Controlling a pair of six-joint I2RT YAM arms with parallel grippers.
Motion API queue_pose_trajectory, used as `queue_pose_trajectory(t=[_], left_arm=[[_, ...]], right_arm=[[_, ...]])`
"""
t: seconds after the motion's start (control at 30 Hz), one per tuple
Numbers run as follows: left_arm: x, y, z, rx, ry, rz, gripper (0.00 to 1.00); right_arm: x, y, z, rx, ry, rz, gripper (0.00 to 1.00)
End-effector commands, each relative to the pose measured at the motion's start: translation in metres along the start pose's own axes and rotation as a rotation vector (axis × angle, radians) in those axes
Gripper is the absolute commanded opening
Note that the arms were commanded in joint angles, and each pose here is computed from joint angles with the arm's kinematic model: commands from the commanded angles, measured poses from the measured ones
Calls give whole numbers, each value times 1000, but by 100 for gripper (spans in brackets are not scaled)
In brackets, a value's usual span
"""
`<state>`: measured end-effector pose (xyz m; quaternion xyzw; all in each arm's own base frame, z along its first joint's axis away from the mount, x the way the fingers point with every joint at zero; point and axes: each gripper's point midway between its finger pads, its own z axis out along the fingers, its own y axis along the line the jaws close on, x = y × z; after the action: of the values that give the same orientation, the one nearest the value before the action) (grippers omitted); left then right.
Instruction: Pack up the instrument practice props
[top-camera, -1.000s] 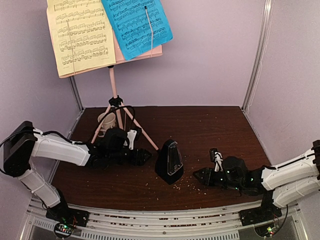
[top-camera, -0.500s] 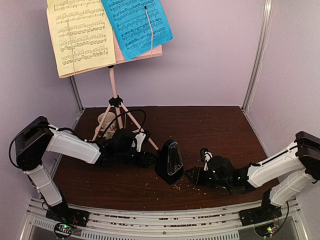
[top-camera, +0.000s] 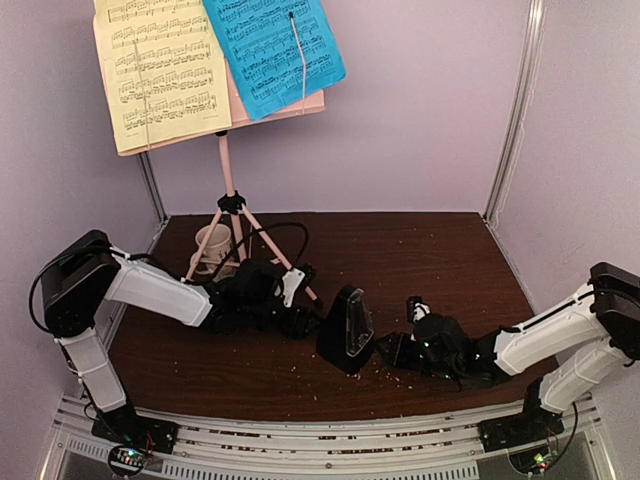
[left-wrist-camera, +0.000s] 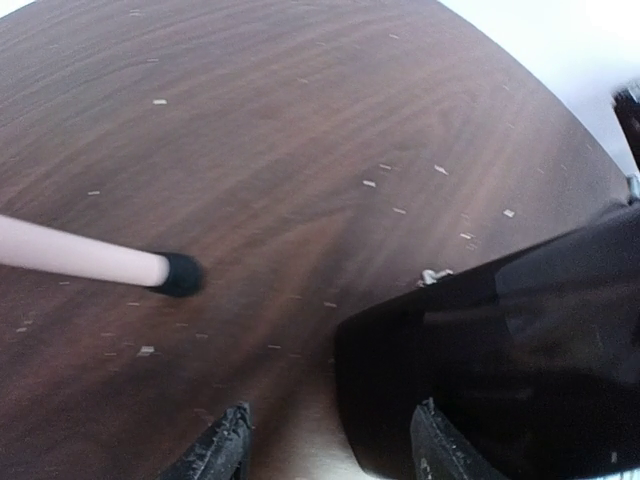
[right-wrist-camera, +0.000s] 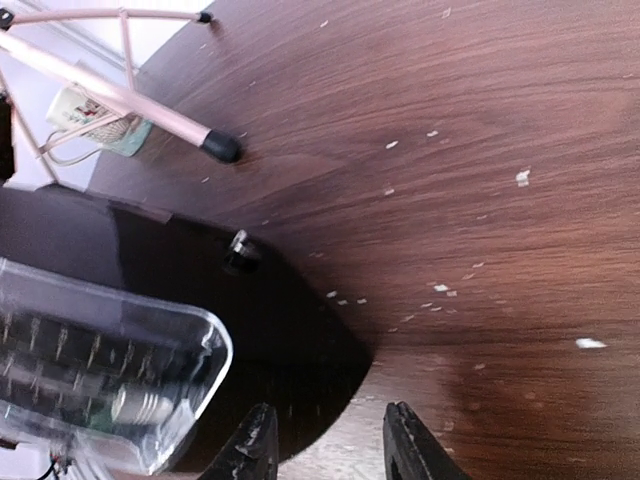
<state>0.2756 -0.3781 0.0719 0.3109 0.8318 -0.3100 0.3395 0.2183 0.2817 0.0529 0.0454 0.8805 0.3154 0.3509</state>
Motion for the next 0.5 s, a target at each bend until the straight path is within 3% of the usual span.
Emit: queue_pose_trajectory(t=[0.0, 0.3, 0.47], left_arm=[[8, -43, 3, 115, 8, 61, 57], [36, -88, 2, 78, 46, 132, 57], [13, -85, -32, 24, -54, 129, 61]], right_arm=[[-14, -28, -18, 137, -75, -20, 38], [-47, -67, -76, 250, -233, -30, 45], [-56, -69, -92, 229, -275, -33, 52]])
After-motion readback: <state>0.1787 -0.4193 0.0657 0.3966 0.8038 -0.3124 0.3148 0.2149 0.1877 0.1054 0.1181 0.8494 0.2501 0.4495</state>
